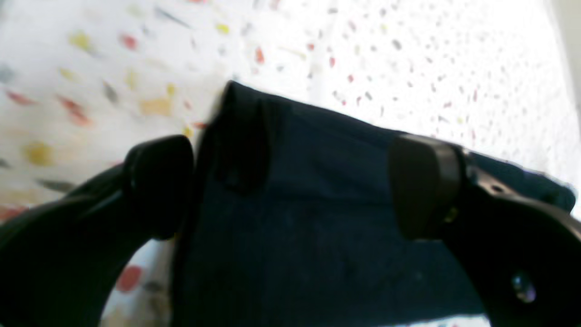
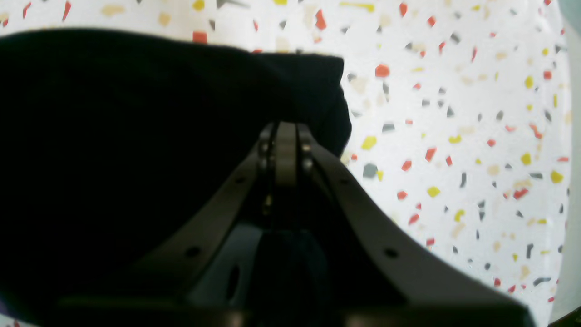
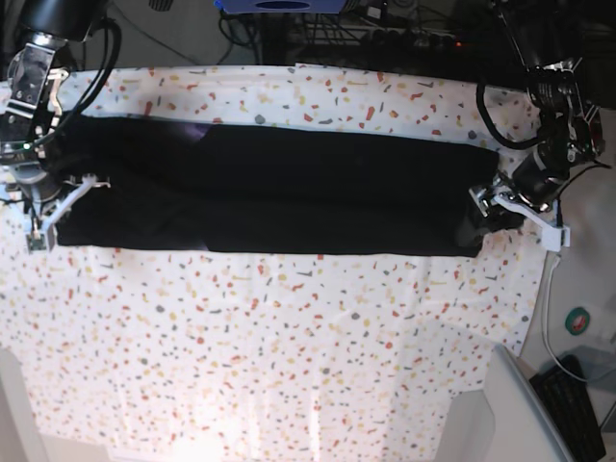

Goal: Layout the t-shirt on the table in an organized manner, then fold the t-shirt properly
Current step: 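Grasp the folded edge with both grippers and pull it straight, then grasp the strip end with the left gripper and fold it toward the middle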

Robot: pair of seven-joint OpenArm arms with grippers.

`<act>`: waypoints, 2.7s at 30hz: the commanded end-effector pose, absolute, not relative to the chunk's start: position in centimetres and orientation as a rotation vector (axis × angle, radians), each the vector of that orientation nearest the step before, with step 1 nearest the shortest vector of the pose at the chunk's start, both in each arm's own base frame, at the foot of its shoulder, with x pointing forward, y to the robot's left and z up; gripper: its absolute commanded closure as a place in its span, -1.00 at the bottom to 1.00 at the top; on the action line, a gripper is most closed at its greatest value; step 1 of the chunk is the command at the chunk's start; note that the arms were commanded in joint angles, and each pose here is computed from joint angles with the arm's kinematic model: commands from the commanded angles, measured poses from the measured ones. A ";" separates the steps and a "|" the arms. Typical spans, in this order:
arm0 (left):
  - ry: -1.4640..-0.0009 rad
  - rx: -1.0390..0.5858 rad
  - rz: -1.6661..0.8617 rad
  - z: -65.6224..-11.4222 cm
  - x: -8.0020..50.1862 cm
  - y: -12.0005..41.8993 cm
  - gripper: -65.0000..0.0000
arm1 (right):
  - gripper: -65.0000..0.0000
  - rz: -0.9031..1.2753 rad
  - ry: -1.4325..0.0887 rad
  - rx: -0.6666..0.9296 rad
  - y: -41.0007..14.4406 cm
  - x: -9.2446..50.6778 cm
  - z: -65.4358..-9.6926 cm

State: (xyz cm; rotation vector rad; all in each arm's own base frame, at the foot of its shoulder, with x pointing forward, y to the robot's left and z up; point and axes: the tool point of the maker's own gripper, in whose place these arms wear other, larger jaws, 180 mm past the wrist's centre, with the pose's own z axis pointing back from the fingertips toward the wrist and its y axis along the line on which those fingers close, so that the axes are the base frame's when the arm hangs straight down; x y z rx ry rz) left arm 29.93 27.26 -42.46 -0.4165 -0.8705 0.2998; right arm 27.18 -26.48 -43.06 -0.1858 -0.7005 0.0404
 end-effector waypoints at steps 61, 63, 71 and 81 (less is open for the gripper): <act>-0.668 -0.212 -0.223 -43.0 29.3 6.1 1.00 | 1.00 0.039 -0.726 -0.213 -27.5 26.8 -42.3; -0.667 -0.213 -0.223 -43.1 29.6 6.0 1.00 | 1.00 0.040 -0.726 -0.215 -27.5 26.8 -42.3; -0.691 -0.222 -0.240 -42.3 30.7 5.1 1.00 | 1.00 0.041 -0.730 -0.211 -27.3 27.0 -42.2; -0.708 -0.226 -0.248 -41.4 31.6 2.1 1.00 | 1.00 0.039 -0.731 -0.214 -27.5 27.0 -42.2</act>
